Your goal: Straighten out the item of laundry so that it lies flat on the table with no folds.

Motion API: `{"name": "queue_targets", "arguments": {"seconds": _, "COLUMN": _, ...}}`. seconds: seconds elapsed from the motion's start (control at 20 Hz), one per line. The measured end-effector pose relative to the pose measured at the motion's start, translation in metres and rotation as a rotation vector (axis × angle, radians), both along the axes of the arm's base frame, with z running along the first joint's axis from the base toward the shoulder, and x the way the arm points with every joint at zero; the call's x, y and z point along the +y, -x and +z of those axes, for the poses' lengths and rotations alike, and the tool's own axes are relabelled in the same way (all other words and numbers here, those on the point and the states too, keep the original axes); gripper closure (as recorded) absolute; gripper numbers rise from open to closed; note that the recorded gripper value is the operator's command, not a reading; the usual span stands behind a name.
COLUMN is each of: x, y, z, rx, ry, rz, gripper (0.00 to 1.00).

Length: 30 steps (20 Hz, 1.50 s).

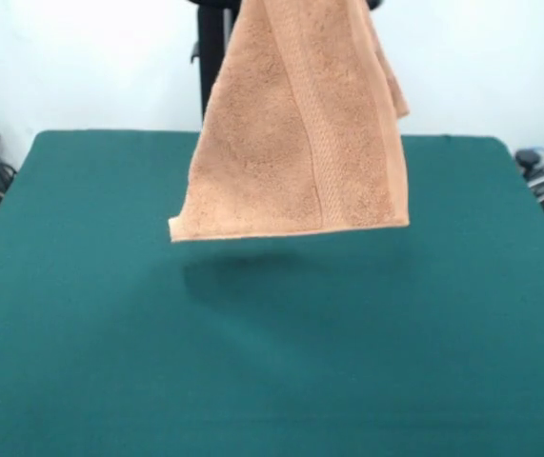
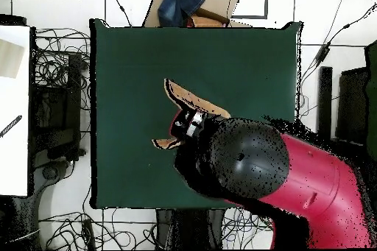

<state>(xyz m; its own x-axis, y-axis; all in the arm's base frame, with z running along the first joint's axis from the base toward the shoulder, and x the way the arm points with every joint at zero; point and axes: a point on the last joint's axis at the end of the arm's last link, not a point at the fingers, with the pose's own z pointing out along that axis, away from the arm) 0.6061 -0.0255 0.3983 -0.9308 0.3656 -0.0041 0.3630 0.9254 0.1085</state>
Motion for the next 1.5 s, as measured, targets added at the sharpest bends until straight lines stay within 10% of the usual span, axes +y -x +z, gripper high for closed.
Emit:
{"name": "queue_targets", "arguments": {"seconds": 0.6, "x": 0.002, "y": 0.014, "z": -0.012, "rx": 0.002, "ry": 0.000, "rz": -0.009, "gripper": 1.00}}
{"name": "queue_targets", "arguments": {"seconds": 1.5, "x": -0.078, "y": 0.007, "z": -0.065, "rx": -0.003, "ry": -0.018, "rz": -0.056, "gripper": 1.00}}
